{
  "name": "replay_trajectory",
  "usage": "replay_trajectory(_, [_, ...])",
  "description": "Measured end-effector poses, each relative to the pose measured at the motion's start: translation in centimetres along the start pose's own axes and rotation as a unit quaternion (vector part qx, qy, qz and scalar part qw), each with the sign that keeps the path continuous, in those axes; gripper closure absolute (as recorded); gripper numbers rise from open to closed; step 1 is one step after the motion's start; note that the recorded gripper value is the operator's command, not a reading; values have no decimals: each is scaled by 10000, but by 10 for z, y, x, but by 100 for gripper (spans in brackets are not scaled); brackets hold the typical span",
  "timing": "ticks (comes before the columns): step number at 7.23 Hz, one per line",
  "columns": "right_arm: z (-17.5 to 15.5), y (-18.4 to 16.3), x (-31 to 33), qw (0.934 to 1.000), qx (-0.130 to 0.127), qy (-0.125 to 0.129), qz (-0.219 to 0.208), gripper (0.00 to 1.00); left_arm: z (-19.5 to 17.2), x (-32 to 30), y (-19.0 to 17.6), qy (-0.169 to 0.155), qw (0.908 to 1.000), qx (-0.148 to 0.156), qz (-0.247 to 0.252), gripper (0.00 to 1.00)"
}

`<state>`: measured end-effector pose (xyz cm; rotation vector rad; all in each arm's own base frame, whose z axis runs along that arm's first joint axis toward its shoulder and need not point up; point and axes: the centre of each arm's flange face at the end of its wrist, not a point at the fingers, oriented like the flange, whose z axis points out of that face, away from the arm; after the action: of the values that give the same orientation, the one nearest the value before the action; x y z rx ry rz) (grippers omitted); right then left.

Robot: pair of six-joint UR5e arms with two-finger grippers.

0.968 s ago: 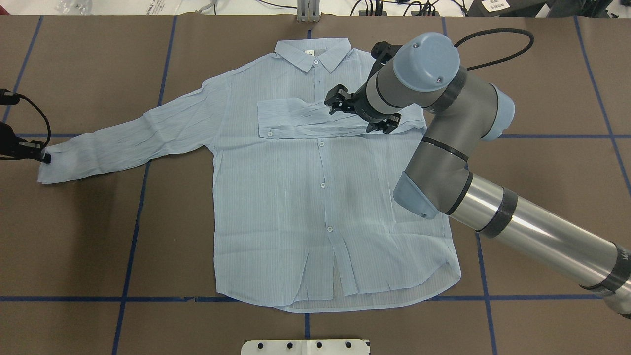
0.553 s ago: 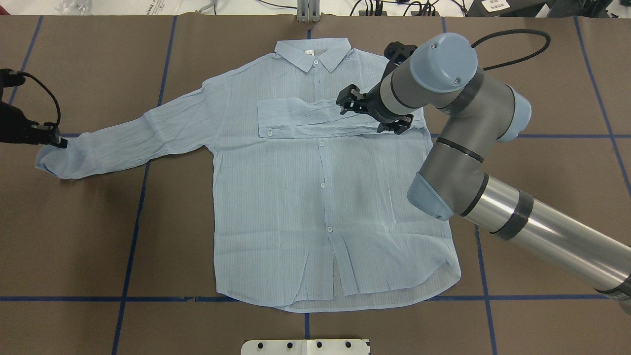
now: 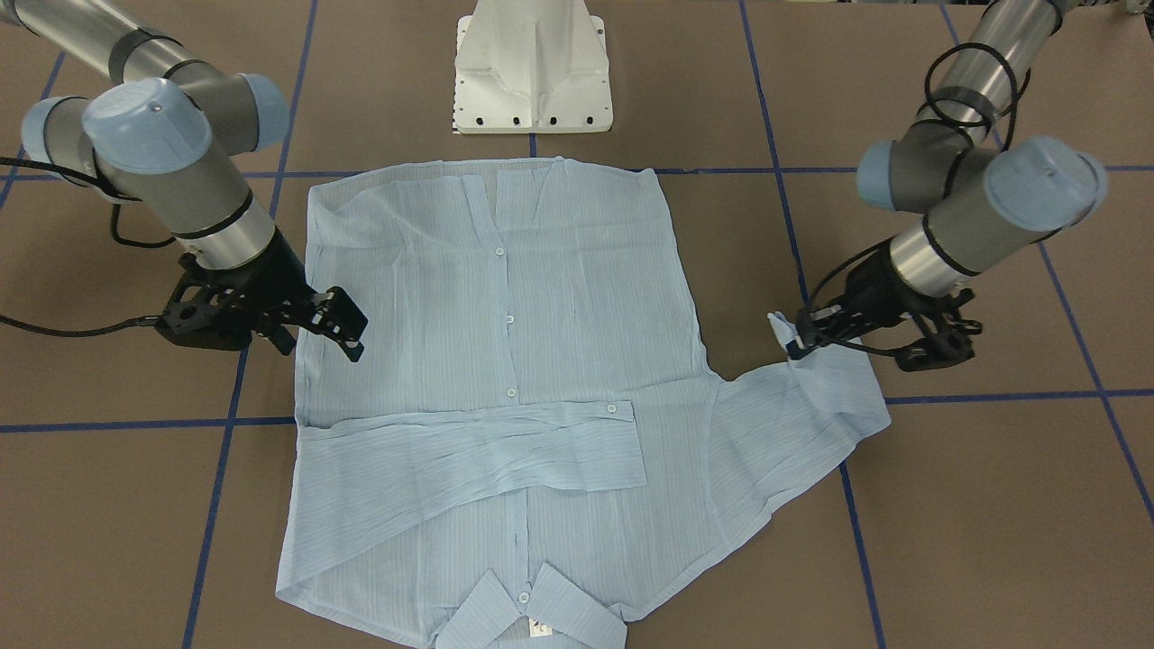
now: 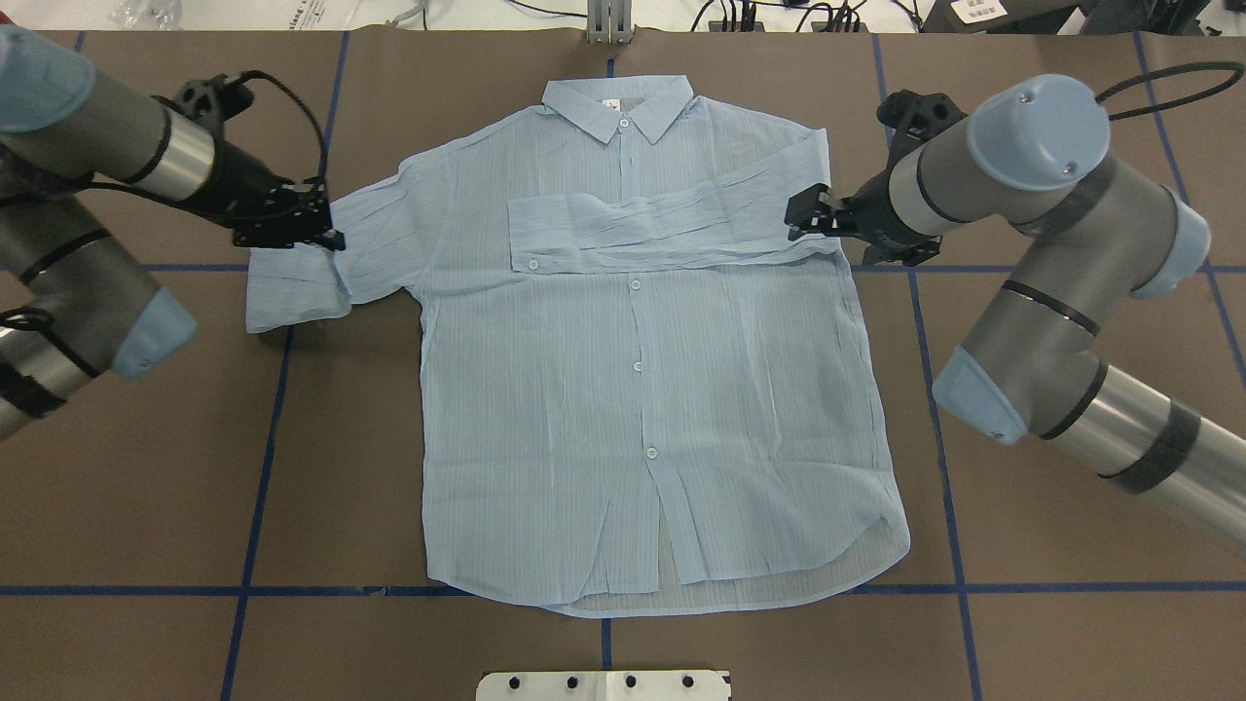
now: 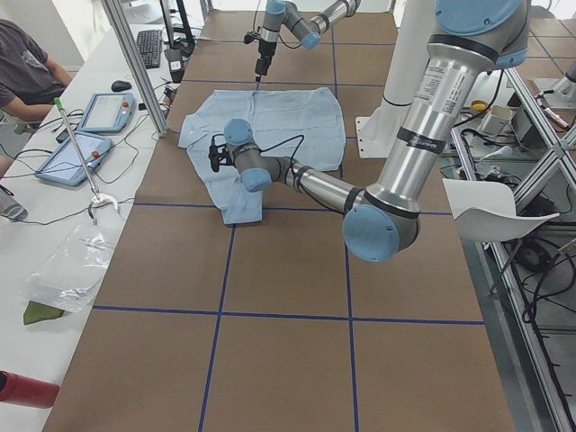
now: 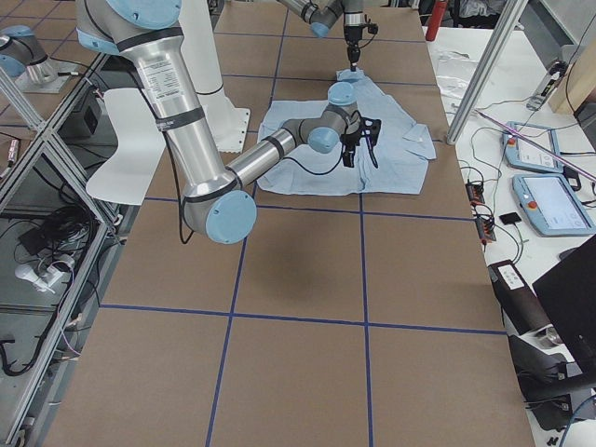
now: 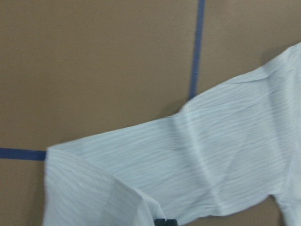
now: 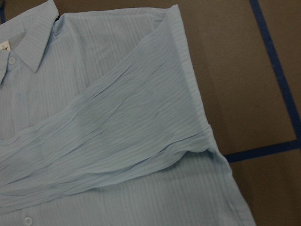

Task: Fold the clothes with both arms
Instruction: 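Fold the other sleeve across the shirt with the left gripper while the right arm withdraws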

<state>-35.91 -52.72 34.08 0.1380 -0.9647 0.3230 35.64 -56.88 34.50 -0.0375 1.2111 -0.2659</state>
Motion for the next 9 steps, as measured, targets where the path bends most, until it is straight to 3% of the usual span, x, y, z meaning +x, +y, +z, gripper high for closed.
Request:
replay_trajectory(4, [-29, -54, 149, 9957, -60, 555, -733, 0, 44, 234, 19, 576, 9937, 89, -957, 100])
replay_trajectory(8, [-35, -59, 188, 9933, -116, 709, -901, 0, 77, 325, 59, 814, 9896, 411, -1117, 100])
replay_trajectory(9, [-35, -59, 194, 9928, -122, 738, -935, 0, 86, 337, 64, 830, 9891, 488, -1115, 72])
